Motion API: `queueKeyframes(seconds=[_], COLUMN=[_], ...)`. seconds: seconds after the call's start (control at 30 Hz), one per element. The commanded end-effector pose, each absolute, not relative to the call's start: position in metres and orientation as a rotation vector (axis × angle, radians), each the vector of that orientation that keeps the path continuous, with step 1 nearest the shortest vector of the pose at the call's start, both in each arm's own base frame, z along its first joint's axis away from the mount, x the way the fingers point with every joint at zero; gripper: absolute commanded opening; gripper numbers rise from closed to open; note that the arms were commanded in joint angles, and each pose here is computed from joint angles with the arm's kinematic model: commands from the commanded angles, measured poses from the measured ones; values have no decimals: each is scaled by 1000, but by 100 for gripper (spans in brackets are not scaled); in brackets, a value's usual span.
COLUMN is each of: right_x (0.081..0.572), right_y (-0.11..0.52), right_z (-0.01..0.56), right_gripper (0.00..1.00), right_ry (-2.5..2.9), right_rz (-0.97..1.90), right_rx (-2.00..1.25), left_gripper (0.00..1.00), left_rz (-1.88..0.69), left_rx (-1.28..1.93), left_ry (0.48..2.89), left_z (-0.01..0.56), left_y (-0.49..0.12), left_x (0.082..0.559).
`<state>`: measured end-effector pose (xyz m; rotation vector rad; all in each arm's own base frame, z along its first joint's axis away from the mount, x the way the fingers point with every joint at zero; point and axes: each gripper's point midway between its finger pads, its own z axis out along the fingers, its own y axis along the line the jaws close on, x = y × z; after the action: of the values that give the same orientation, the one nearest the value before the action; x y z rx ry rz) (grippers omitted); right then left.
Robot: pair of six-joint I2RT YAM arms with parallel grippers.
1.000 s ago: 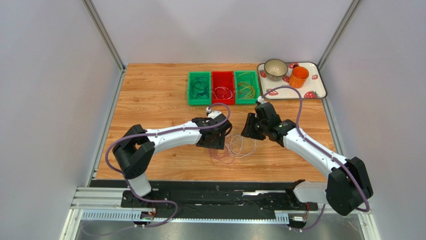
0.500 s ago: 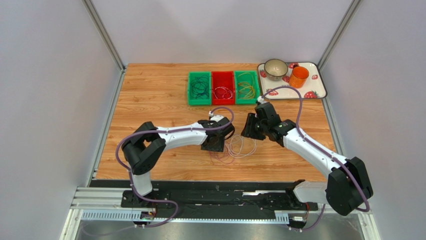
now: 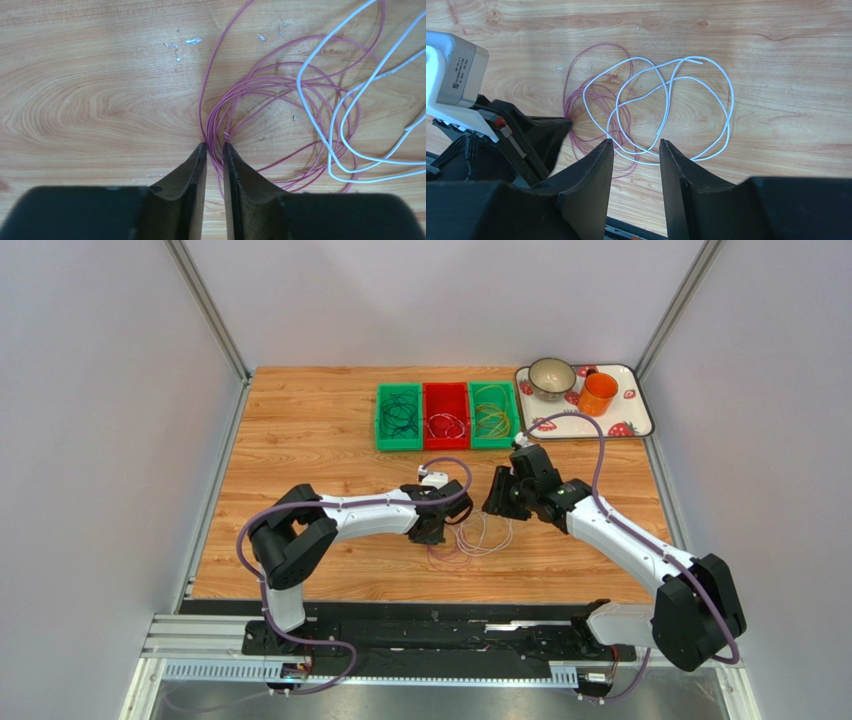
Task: Untangle the cables
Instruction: Untie the cable.
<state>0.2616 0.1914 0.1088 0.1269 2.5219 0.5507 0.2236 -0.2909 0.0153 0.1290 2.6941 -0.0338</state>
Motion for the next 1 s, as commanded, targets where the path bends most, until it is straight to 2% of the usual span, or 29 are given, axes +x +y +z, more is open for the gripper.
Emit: queueKeyframes(seconds=[0.0, 0.03, 0.23, 0.33, 0.6, 0.73, 0.87, 0.97], right_x=[266, 267, 270, 274, 283, 277, 267, 258], right_y=[196, 195, 196, 200, 223, 250, 275, 292], right_z=[123, 125, 135, 148, 183, 208, 241, 267], right_gripper=[43, 43, 43, 44, 48, 52, 62, 66], right_ry=[2482, 2479, 2472, 2453, 2431, 2394, 2287, 2189], right_rz=[577, 575, 564, 583, 691, 875, 1089, 1246], right_rx=[109, 109, 96, 70, -39, -194, -356, -466], left_gripper=[5, 0, 0, 0, 0, 0, 0, 0], left_rz=[74, 74, 52, 71, -82, -143, -176, -146], left_rx=[127, 138, 162, 185, 308, 450, 523, 544], left_ry=[2730, 2720, 2676, 2606, 2452, 2396, 2316, 2252], left_z=[-10, -9, 11, 39, 127, 163, 207, 238], left_y=[-272, -272, -265, -255, -251, -249, -241, -223], left_x=[214, 217, 233, 246, 261, 255, 250, 246])
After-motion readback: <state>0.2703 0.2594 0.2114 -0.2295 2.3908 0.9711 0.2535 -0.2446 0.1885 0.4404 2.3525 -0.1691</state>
